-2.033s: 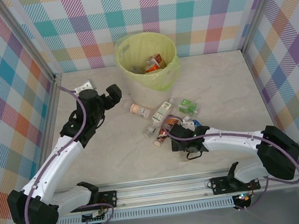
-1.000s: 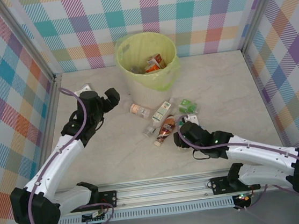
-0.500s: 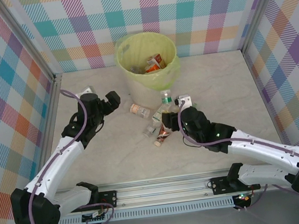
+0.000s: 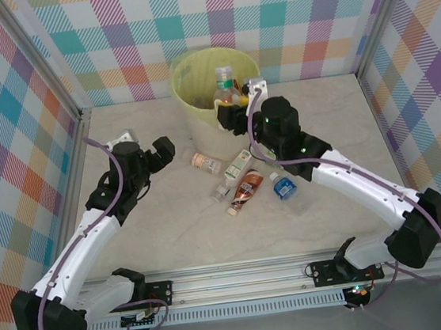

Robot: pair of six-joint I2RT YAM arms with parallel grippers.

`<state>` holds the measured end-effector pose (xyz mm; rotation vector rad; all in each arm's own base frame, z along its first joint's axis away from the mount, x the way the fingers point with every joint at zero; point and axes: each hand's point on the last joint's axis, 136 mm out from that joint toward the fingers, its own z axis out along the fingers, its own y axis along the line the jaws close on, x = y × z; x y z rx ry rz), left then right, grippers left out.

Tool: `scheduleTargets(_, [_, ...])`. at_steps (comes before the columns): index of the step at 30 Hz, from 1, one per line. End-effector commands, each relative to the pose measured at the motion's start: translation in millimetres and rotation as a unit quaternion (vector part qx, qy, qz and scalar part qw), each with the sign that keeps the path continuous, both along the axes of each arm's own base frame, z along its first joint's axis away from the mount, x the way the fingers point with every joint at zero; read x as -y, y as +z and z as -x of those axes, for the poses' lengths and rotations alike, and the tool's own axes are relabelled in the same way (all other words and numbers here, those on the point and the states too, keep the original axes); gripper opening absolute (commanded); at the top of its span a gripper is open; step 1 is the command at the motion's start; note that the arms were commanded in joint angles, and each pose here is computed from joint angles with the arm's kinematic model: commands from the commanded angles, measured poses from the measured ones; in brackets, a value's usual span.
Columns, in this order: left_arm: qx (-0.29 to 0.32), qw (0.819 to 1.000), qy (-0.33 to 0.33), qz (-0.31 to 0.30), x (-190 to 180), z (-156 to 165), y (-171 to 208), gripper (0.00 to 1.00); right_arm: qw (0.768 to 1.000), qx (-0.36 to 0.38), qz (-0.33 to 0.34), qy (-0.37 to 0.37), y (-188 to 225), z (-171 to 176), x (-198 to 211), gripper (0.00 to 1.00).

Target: Put the plastic bottles in the bin

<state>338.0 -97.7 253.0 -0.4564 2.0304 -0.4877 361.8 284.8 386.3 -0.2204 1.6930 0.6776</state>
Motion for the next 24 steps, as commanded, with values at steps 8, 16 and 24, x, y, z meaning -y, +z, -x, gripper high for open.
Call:
scheduleTargets(8, [0.012, 0.999, 0.034, -0.015, -26, 22, -1, 1.0, 0.999, -0.003, 0.031, 0.017, 19, -71, -2, 0.46])
scheduleTargets(16, [0.02, 0.999, 0.038, -0.011, -31, 32, 1, 1.0, 0.991, -0.04, 0.11, -0.056, -1, -123, 17, 0.49])
scheduleTargets(24, [-0.002, 0.999, 0.048, 0.012, -31, 33, -11, 1.0, 0.971, -0.089, 0.178, -0.13, -39, -148, 35, 0.55])
